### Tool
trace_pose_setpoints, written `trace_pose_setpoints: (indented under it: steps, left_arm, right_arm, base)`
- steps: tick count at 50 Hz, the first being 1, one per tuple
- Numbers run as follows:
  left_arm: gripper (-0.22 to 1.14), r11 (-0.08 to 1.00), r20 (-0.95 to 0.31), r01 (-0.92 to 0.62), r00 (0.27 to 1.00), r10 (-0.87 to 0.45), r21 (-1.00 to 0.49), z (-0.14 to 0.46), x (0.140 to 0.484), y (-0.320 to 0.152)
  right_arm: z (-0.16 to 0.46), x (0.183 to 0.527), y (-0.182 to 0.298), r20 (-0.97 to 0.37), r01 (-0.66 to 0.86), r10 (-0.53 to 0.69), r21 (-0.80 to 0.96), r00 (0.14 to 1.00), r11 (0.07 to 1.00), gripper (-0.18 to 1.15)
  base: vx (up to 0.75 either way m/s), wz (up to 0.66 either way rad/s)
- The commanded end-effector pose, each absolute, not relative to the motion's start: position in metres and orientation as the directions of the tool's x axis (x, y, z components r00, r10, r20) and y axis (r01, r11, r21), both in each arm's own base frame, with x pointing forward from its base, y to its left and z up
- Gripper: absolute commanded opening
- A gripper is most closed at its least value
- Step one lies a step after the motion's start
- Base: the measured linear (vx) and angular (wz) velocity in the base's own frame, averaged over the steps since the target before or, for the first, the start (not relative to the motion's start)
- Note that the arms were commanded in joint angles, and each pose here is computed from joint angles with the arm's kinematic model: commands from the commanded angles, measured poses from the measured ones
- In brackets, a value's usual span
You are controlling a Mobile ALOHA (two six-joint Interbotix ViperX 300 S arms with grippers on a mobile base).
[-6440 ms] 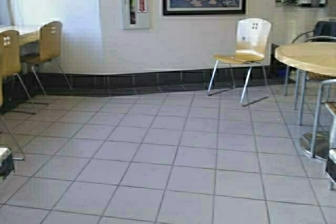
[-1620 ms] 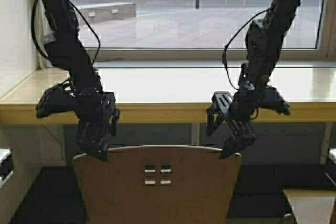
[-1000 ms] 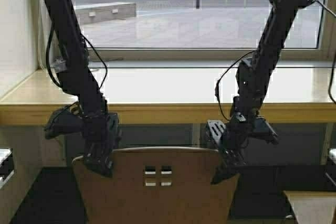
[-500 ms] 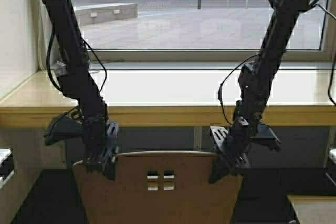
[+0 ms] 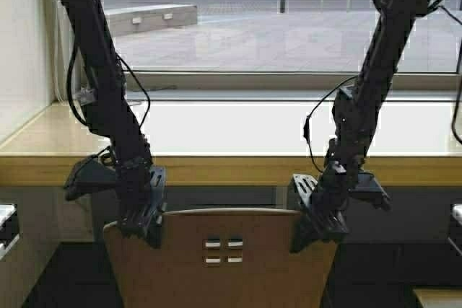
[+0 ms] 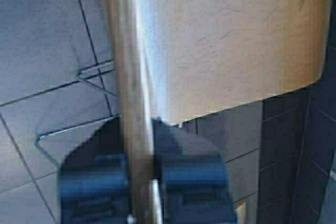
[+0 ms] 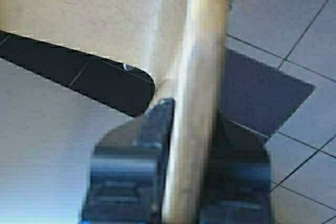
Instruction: Push the chairs under the table
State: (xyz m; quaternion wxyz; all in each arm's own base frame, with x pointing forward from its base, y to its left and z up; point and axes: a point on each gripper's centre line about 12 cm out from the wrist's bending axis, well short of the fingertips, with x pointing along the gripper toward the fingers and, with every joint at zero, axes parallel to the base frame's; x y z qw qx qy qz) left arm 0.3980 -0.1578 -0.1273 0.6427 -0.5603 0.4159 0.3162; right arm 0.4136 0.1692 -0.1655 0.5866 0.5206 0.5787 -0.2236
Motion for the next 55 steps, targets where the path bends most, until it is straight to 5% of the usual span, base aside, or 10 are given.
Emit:
trace_pose_setpoints:
  steps: [1, 55]
  left_arm:
    - [0.03, 0.198, -0.864, -0.842, 0.499, -0.068, -0.502, -0.113, 0.411, -0.161]
    - [0.03, 0.199, -0.87, -0.848, 0.49, -0.059, -0.491, -0.121, 0.41, -0.156]
  right_arm:
    - [-0.163, 0.414, 0.179, -0.909, 0.81, 0.351, 0.375, 0.226, 0.45, 0.04]
    - [-0.178, 0.398, 0.177, -0.925, 0.823, 0.329, 0.334, 0.191, 0.46, 0.04]
  base:
    - [0.21, 0.02]
    - [0.23, 0.01]
